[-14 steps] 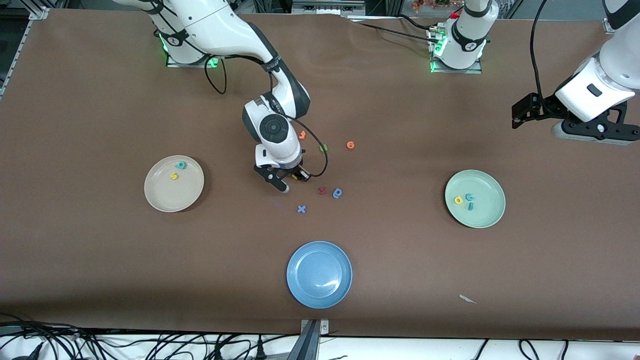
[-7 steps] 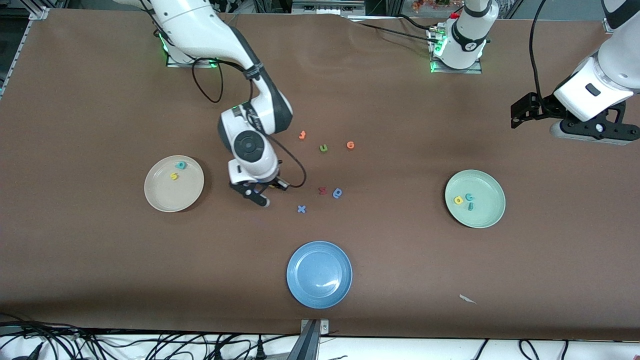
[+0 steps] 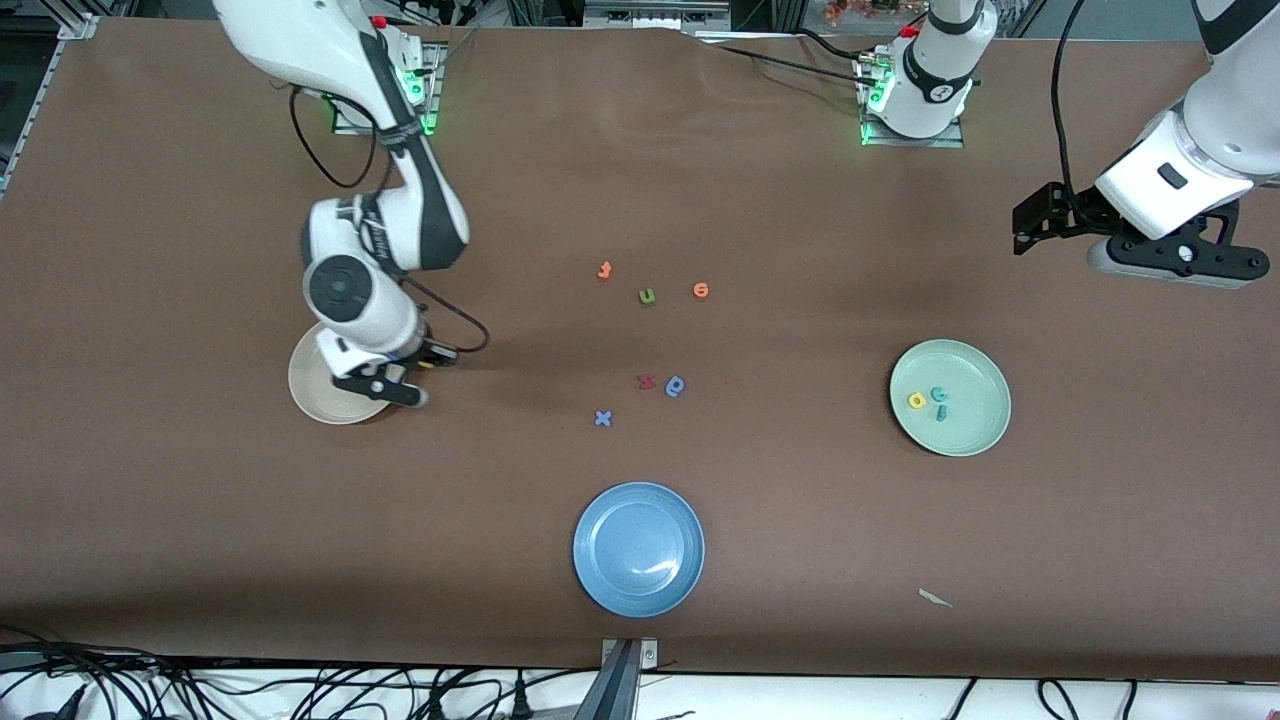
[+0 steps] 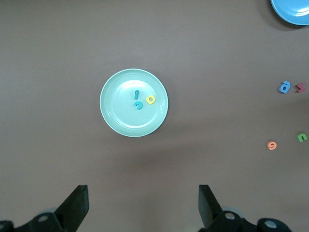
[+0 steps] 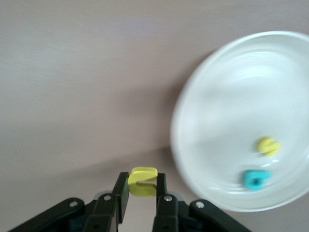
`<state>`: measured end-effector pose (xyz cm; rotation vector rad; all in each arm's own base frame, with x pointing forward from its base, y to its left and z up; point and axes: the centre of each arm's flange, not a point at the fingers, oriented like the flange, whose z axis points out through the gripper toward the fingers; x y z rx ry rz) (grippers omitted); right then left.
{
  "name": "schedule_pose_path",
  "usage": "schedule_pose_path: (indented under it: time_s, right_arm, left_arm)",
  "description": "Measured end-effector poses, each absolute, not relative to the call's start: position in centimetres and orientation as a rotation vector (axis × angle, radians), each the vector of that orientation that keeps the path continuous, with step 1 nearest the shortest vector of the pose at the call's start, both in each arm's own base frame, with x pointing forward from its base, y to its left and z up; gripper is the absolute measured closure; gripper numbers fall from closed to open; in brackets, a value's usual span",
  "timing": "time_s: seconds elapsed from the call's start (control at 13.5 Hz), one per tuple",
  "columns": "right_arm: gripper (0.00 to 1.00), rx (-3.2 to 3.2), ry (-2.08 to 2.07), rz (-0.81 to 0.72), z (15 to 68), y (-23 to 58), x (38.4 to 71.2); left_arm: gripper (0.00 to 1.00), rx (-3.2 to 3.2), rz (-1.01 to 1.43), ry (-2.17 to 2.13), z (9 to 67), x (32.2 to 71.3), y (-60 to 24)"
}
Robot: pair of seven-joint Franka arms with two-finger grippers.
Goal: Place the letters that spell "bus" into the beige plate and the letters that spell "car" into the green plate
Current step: 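Carry the u to the cream plate and release it with the right gripper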
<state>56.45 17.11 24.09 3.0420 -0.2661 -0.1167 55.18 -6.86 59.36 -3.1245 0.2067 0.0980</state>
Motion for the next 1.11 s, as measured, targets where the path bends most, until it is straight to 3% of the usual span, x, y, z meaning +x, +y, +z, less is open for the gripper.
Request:
schedule_pose_path:
  time_s: [0.37,0.52,0.74,0.89,0.96,1.11]
  right_arm:
    - [0.74,3.056,-0.06,-0.072,24.0,6.7,54.1]
    - [0.59,3.053,-0.048,-0.053,24.0,5.9,54.1]
    - [0.27,3.06,-0.034,-0.032,25.1,6.7,55.0]
    - [0.06,3.07,-0.052,-0.121,27.1,7.4,56.2]
    - [0.0,3.073,-0.069,-0.175,28.5,7.7,56.8]
    - [0.0,3.073,-0.111,-0.272,31.4,8.1,57.8]
  left_arm:
    - [0.0,-3.125,0.097,0.207,59.4,55.2,-6.9]
    - [0.0,-3.125,0.097,0.207,59.4,55.2,-6.9]
    - [0.0,-3.124,0.096,0.209,59.4,55.2,-7.0]
    - [0.0,-3.124,0.095,0.21,59.4,55.2,-7.0]
    - [0.0,-3.124,0.095,0.21,59.4,55.2,-7.0]
    - [0.0,-3.124,0.095,0.21,59.4,55.2,-7.0]
